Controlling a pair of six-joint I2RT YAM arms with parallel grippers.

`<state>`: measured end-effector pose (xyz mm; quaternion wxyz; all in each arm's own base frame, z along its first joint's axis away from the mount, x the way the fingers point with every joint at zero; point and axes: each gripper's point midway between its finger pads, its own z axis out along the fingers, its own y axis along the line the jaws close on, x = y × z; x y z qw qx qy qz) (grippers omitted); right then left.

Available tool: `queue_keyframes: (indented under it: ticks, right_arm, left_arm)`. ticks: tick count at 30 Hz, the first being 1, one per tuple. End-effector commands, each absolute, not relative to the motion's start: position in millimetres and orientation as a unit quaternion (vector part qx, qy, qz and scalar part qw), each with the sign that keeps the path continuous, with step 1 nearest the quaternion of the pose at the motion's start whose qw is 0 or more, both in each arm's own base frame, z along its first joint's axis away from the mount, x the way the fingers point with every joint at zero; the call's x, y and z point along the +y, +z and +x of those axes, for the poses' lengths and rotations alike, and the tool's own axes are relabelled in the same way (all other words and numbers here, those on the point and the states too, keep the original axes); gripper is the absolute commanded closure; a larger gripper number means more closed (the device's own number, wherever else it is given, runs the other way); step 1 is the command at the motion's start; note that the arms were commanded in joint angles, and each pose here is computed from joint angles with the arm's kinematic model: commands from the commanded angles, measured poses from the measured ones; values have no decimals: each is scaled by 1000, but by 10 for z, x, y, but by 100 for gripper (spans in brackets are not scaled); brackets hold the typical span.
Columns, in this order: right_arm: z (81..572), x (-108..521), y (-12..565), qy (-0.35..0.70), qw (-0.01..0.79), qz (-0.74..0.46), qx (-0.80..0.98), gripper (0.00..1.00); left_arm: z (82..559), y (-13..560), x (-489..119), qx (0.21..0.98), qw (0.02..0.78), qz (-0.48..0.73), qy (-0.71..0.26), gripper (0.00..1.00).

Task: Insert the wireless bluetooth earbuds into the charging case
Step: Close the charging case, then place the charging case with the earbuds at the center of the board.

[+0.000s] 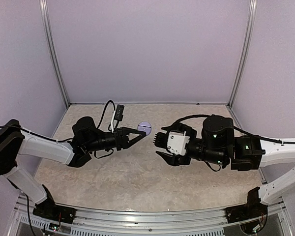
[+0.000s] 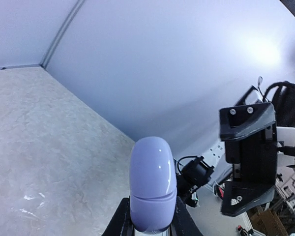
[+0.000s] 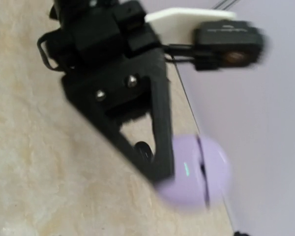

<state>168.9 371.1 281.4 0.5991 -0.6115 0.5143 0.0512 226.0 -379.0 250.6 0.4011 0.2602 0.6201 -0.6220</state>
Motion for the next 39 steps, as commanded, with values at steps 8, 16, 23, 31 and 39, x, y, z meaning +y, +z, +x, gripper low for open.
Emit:
queue_keyframes:
  ticks: [8,16,23,31,39]
  right_arm:
    - [1889,3392,3202,272,605,-489,566,20]
    - [2250,3373,3015,352,537,-438,629,18]
    - [2633,3303,2835,399,478,-372,689,13]
    - [3133,3167,2566,424,418,-257,761,7]
    - [3427,3124,2374,435,381,-191,793,0]
  left_arm:
    - [3496,1502,-2534,778,394,-17,-490,100]
    - [3761,830,-2248,834,343,-81,-425,99]
    - [3913,446,-2172,861,305,-113,-390,96]
    - [3991,172,-2126,885,279,-128,-351,88]
    - [3980,2,-2077,896,263,-138,-331,64]
